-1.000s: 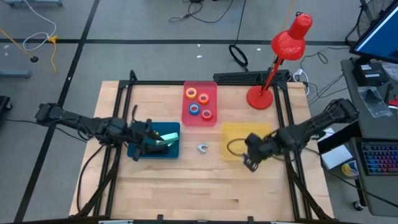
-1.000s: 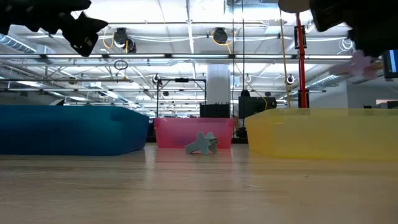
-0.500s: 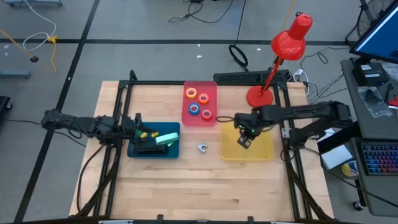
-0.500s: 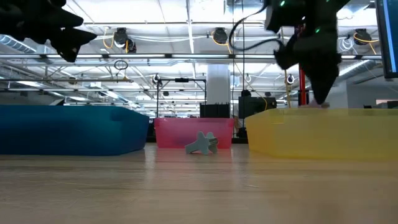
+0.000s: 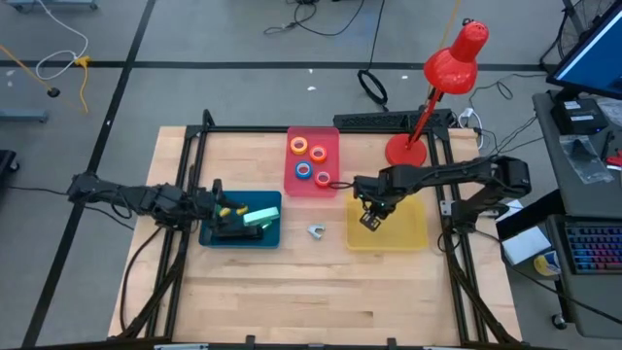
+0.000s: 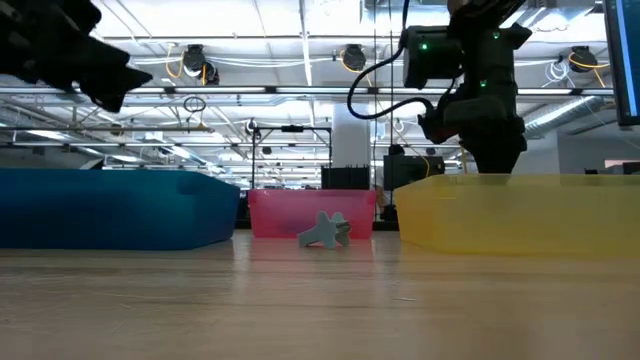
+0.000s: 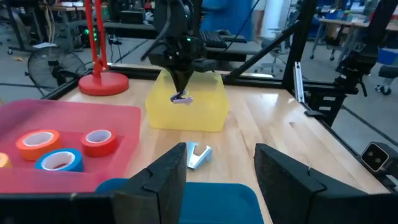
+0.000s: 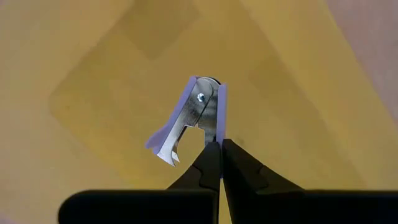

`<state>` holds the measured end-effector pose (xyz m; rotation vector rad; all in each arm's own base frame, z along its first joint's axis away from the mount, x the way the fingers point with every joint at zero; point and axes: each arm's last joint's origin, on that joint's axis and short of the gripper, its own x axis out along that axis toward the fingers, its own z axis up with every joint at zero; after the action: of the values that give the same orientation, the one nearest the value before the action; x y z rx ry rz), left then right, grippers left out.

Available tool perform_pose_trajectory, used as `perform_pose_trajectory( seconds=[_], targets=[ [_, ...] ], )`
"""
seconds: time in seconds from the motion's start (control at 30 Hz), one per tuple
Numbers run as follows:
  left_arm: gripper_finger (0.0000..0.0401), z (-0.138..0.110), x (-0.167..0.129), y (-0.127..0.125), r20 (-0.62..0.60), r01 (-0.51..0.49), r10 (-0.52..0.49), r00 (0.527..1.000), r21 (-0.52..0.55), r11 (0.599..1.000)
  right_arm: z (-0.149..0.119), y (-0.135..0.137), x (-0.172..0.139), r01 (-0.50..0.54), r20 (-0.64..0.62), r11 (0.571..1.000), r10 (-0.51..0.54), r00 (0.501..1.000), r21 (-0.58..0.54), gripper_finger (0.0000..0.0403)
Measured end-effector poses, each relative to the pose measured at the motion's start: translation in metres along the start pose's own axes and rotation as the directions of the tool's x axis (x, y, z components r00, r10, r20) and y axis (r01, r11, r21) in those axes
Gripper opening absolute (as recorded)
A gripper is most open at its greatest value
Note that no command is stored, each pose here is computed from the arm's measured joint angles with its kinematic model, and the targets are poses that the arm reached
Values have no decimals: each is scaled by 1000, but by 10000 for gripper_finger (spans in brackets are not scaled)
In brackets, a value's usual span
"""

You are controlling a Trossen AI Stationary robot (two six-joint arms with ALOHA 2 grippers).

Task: Pick and place Stapler, Stapler remover, tape
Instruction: Put the purple staple remover into the yellow bin, then put the light blue staple remover into the yellow bin

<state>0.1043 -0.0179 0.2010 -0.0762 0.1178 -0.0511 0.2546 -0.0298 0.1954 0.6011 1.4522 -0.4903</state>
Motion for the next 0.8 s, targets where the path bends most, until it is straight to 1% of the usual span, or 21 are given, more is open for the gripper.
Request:
perform_pose_trajectory(
  seconds=[0.13, 0.2, 0.4, 0.5, 0.73, 0.8],
  targets=[
    [186, -21, 4, 1, 46, 15, -14, 999, -31, 999, 0, 0, -1, -1, 1, 1000, 1, 1000, 21, 0],
    [186, -28, 4, 2, 54, 24, -22, 998, -45, 999, 0, 0, 0, 1, -1, 1000, -1, 1000, 29, 0],
    [186, -37, 3, 3, 64, 30, -28, 998, -31, 999, 0, 0, 0, -2, 2, 999, 2, 1000, 39, 13],
    [186, -36, 2, 3, 74, 34, -32, 997, -27, 999, 0, 0, 0, -2, 3, 999, 2, 1000, 46, 26],
    [186, -37, 1, 2, 57, 74, -72, 996, -19, 997, 0, 0, 0, -3, 5, 999, 2, 1000, 46, 66],
    [186, -37, 1, 2, 57, 74, -72, 996, -25, 997, 0, 2, -1, -38, -8, 999, 39, 999, 36, 77]
  ],
)
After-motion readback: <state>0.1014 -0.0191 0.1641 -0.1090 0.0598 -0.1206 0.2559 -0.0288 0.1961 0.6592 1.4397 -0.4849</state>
